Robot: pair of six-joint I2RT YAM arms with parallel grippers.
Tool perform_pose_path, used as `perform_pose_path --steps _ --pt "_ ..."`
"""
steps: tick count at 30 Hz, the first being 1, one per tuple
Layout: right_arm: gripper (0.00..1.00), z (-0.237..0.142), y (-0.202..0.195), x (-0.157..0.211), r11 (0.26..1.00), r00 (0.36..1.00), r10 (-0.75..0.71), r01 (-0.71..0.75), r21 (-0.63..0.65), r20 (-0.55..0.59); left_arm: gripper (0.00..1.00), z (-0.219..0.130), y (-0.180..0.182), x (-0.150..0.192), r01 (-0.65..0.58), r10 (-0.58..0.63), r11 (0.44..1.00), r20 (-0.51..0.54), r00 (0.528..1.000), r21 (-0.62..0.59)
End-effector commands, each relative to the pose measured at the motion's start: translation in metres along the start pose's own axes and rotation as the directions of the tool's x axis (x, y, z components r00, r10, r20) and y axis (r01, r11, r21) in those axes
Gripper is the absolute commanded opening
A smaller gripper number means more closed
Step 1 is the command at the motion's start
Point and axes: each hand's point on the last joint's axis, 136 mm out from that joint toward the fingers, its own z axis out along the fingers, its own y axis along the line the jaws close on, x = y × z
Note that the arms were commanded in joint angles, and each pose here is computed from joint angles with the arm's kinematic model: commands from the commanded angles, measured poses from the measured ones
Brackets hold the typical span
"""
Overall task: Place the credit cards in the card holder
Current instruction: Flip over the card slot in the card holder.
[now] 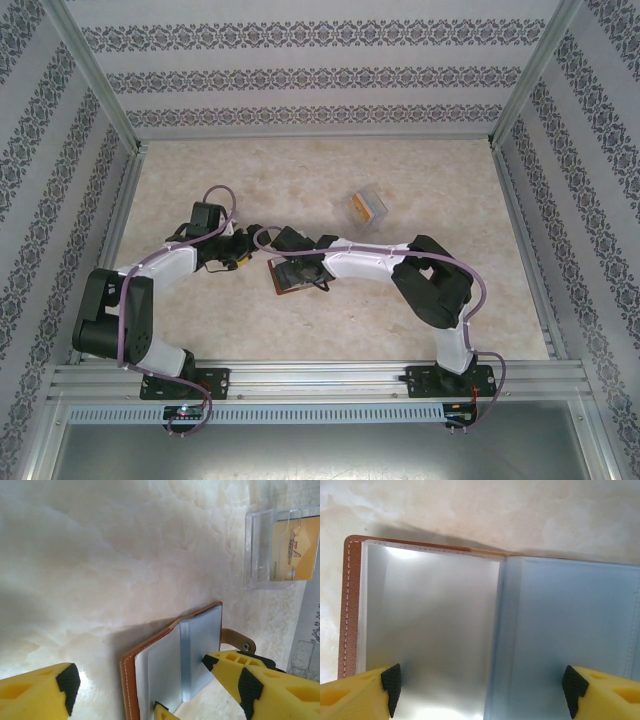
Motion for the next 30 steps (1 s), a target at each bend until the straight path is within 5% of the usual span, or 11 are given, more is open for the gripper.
perform_pose_path --steps 1,11,17,30 --pt "0.87 -0.009 -0.004 0.003 0.999 1.000 -0.001 0.000 0.032 0.006 0.77 0.003 0.004 0.012 -0.002 0.001 1.000 -0.061 0.998 -0.017" --pt "0.84 -0.043 -0.035 -0.012 0.990 0.988 0.132 -0.127 -0.067 0.077 0.58 0.016 -0.014 0.028 -0.130 0.129 0.992 -0.118 0.985 0.001" --pt "0.76 -0.020 -0.052 0.005 0.978 0.980 0.197 -0.198 -0.062 -0.007 0.61 0.033 0.005 0.044 -0.153 0.136 0.986 -0.202 0.970 -0.068" --pt "0.62 -0.017 -0.042 0.006 0.985 0.986 0.164 -0.165 -0.058 -0.012 0.62 0.038 0.010 0.041 -0.137 0.121 0.988 -0.182 0.976 -0.074"
